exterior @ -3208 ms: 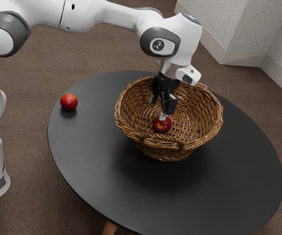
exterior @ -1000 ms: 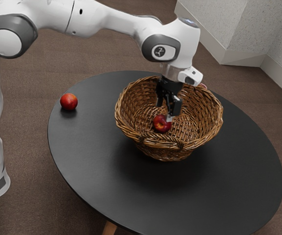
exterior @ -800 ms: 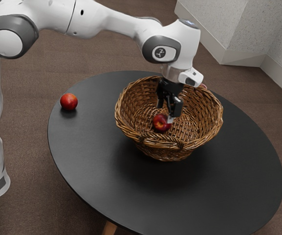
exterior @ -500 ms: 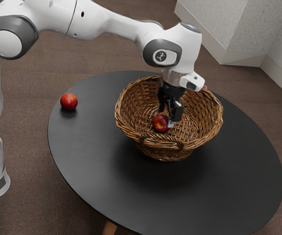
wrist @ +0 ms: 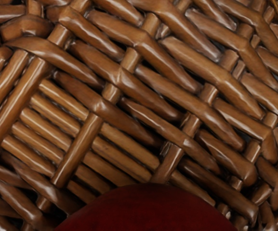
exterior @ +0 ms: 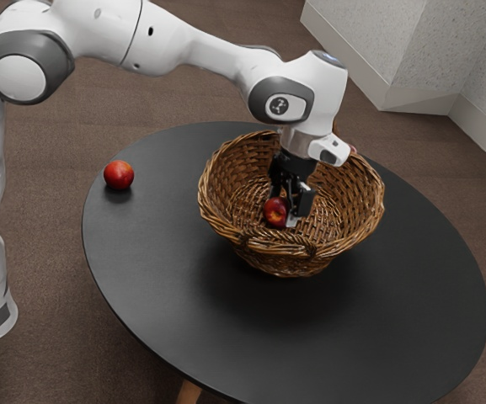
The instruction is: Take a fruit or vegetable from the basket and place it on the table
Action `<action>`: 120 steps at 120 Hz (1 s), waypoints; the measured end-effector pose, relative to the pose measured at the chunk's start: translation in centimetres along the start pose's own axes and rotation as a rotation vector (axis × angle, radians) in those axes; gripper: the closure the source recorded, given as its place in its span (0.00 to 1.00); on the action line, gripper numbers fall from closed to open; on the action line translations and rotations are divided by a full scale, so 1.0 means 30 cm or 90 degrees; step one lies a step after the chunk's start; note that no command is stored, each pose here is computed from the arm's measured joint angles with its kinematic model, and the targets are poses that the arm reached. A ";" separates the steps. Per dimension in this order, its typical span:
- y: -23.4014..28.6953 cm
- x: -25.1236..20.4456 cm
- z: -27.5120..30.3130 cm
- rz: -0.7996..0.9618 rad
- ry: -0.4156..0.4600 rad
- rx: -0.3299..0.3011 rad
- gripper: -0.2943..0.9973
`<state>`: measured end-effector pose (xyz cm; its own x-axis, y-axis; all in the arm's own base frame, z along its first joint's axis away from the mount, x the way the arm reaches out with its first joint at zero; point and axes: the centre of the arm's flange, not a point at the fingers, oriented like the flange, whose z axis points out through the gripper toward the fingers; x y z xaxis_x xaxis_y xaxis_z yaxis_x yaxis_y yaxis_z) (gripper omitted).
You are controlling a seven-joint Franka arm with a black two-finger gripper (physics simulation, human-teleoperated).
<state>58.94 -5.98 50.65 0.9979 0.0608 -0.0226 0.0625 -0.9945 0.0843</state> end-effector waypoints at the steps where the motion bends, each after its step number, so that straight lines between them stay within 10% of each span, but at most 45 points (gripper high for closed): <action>1: 0.000 0.000 0.000 0.000 0.000 0.000 0.23; 41: 0.002 0.001 -0.033 0.000 0.014 0.007 0.46; 58: 0.048 -0.013 -0.322 0.029 0.116 0.027 0.49; 99: 1.170 -0.575 -0.283 0.431 0.153 0.030 0.49; 120: 0.956 -0.355 -0.209 0.319 0.132 0.040 0.48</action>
<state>50.22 -34.63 59.56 0.8883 -0.4120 0.2028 -0.4159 -0.9091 -0.0252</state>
